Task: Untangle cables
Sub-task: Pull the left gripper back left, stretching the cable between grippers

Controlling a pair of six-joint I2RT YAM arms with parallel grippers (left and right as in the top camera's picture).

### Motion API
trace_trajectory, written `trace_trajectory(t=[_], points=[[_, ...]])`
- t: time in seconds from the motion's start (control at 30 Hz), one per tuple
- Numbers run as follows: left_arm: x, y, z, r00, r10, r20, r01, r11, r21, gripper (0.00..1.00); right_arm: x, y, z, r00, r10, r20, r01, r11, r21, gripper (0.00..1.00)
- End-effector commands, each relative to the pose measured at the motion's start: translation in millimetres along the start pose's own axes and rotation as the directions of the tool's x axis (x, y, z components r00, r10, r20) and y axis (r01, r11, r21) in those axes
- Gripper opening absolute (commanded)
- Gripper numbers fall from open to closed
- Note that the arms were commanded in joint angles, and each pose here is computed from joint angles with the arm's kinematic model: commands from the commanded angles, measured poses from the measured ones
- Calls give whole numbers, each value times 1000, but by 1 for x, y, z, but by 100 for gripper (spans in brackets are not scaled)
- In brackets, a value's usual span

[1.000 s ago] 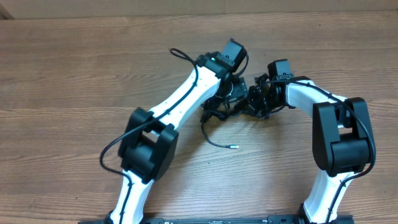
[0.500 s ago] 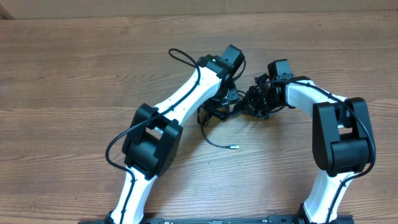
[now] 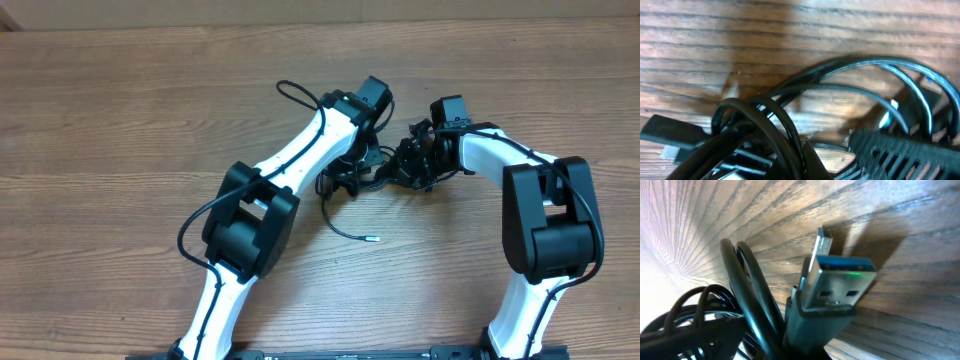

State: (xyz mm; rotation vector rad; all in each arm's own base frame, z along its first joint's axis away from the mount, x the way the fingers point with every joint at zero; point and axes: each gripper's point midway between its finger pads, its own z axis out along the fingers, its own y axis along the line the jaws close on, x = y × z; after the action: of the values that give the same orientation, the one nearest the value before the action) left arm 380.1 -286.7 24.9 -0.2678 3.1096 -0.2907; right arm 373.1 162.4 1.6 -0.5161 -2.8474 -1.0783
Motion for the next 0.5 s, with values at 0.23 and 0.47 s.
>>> trace_trajectory(t=[0.23, 0.47], points=[[-33, 62, -45, 938, 344, -37, -344, 939, -5, 4, 0, -10, 1, 1000, 14, 1, -14, 1000, 25, 4], [-56, 143, -48, 943, 326, -68, -332, 906, -264, 4, 8, 8, -6, 998, 2, -63, -9, 994, -112, 4]])
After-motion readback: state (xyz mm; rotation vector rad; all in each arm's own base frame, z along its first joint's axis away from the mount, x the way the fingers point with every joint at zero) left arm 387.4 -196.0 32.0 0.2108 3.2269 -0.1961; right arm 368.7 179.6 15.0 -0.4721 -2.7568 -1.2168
